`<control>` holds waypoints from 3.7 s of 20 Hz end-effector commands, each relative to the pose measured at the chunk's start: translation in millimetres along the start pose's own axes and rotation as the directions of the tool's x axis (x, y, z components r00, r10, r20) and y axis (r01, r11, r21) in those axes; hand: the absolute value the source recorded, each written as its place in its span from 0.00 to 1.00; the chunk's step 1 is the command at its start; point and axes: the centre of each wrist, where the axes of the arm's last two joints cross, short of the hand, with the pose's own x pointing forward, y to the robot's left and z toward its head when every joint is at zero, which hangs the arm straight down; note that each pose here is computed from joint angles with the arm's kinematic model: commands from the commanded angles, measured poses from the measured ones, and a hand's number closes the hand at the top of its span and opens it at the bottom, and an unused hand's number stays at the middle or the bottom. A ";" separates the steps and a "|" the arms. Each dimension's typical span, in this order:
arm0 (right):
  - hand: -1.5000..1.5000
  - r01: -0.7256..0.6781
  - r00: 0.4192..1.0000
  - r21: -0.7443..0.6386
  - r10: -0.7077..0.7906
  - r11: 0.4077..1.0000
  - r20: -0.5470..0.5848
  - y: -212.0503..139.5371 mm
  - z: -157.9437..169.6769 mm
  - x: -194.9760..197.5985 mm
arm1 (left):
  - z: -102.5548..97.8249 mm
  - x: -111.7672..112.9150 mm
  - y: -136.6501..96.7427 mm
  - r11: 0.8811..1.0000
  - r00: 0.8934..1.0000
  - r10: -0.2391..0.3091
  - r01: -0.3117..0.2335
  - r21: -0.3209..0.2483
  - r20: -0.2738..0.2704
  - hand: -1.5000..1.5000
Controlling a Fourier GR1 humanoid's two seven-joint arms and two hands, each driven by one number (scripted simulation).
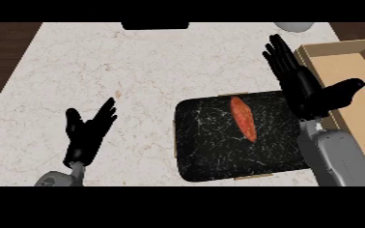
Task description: Pick the sweet potato from the tray and place it in the cardboard box
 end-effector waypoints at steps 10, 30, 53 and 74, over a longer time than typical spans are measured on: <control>0.00 -0.420 0.897 0.115 0.393 0.900 0.204 -141.8 3.4 75.9 | 4.7 106.8 19.1 0.911 0.738 -0.323 0.411 -0.016 0.593 0.50; 0.00 -0.861 0.410 0.486 0.766 0.147 0.496 -62.7 -11.4 110.4 | -1.0 104.9 30.3 0.910 0.738 -0.331 0.414 -0.007 0.588 0.50; 0.00 -0.840 0.171 0.537 0.903 -0.076 0.395 40.8 18.0 71.2 | -11.5 102.5 29.5 0.916 0.734 -0.323 0.400 0.004 0.598 0.50; 0.00 -0.833 0.165 0.549 0.916 -0.069 0.366 38.9 -3.0 18.5 | 14.5 113.3 19.8 0.909 0.740 -0.332 0.417 -0.011 0.584 0.50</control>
